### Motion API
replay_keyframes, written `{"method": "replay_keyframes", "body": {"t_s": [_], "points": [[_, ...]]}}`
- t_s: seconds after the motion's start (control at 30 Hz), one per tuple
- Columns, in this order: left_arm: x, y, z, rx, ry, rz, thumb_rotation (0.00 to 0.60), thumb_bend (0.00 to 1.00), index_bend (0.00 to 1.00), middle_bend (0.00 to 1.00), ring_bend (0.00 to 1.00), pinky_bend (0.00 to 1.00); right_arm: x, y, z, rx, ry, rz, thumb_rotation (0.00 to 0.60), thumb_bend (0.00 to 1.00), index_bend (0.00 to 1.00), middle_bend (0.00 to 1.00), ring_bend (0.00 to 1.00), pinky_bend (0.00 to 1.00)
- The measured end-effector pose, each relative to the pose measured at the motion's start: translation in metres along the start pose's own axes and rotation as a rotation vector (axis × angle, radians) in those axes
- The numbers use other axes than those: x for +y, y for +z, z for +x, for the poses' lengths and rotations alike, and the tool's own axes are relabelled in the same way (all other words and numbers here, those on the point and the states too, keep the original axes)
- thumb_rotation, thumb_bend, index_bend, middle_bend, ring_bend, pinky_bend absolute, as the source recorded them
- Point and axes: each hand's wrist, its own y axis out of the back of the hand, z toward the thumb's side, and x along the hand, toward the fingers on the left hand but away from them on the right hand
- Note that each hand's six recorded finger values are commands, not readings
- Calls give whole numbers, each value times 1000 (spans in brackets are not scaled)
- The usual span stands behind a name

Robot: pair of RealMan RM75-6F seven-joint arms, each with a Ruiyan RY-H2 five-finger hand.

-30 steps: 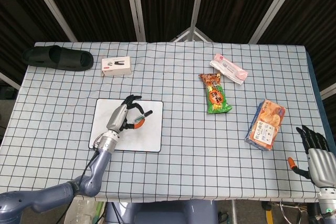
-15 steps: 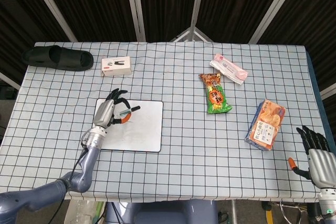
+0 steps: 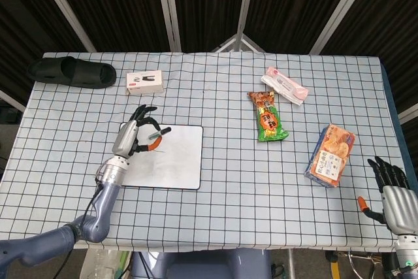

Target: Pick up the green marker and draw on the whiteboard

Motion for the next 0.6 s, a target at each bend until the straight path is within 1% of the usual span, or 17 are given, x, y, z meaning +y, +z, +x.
{"method": "replay_keyframes", "body": {"t_s": [0.2, 0.37, 0.6], "points": [[-19, 1, -3, 18, -25, -39, 600, 542, 711, 144, 0, 80, 1, -1, 1, -2, -1, 0, 600, 354, 0, 0, 0, 0], [-27, -3, 0, 50, -19, -75, 600, 542, 713, 144, 0, 80, 1, -3, 1, -6, -2, -4, 600, 354, 0, 0, 0, 0], [-34, -8, 1, 72, -19, -82, 600, 542, 714, 145, 0, 80, 1, -3, 1, -6, -2, -4, 600, 354, 0, 0, 0, 0]]}}
